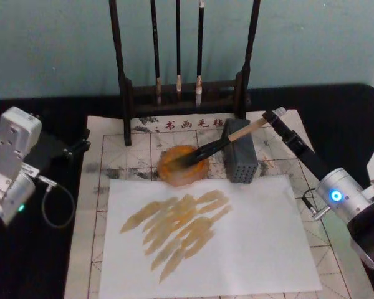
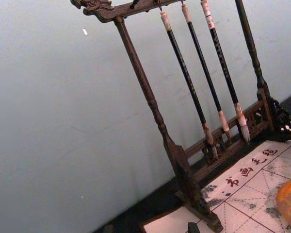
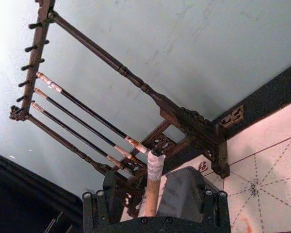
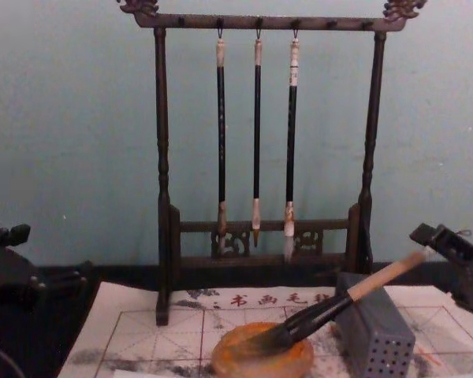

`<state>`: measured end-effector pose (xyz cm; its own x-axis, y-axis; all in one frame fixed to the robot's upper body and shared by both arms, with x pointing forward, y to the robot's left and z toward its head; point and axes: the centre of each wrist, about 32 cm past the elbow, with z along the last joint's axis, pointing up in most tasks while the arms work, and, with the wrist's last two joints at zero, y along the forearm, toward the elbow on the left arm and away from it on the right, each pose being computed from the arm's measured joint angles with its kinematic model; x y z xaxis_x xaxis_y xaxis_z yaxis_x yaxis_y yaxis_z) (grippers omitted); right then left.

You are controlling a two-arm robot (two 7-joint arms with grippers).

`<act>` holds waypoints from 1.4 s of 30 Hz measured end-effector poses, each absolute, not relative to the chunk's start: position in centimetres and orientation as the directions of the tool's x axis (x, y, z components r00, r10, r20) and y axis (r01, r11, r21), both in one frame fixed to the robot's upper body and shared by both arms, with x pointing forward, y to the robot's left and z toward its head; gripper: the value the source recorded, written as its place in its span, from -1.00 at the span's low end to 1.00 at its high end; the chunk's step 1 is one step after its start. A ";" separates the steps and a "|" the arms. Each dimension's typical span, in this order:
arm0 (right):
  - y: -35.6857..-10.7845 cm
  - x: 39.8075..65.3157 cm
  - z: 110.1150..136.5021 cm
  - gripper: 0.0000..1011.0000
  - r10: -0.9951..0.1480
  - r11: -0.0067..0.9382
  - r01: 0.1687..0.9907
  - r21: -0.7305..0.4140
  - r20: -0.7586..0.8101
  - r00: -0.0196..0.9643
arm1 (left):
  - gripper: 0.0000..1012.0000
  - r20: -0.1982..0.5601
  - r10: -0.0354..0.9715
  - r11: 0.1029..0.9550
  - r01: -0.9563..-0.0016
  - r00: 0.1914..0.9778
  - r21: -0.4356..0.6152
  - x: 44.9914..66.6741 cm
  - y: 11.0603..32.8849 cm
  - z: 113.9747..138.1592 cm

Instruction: Pick up the brush from the inkstone, write on the paper, then place the brush back to its original position.

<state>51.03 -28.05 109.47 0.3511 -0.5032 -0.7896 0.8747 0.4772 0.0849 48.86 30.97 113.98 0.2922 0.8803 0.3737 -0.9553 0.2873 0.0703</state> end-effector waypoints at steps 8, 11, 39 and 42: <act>-27.5 51.5 109.2 0.98 -0.485 0.488 0.868 0.086 -0.800 0.352 | 0.98 0.374 0.880 0.287 -0.955 0.292 0.070 48.9 31.0 114.0; -27.3 51.7 109.1 0.98 -0.480 0.491 0.867 0.087 -0.803 0.353 | 0.98 0.374 0.880 0.287 -0.955 0.292 0.070 48.9 31.0 114.0; -27.0 52.3 108.9 0.98 -0.465 0.495 0.864 0.095 -0.811 0.356 | 0.98 0.374 0.880 0.287 -0.955 0.292 0.070 48.9 31.0 114.0; -27.0 52.3 108.9 0.98 -0.465 0.494 0.864 0.095 -0.811 0.355 | 0.98 0.374 0.880 0.287 -0.955 0.292 0.070 48.9 31.0 114.0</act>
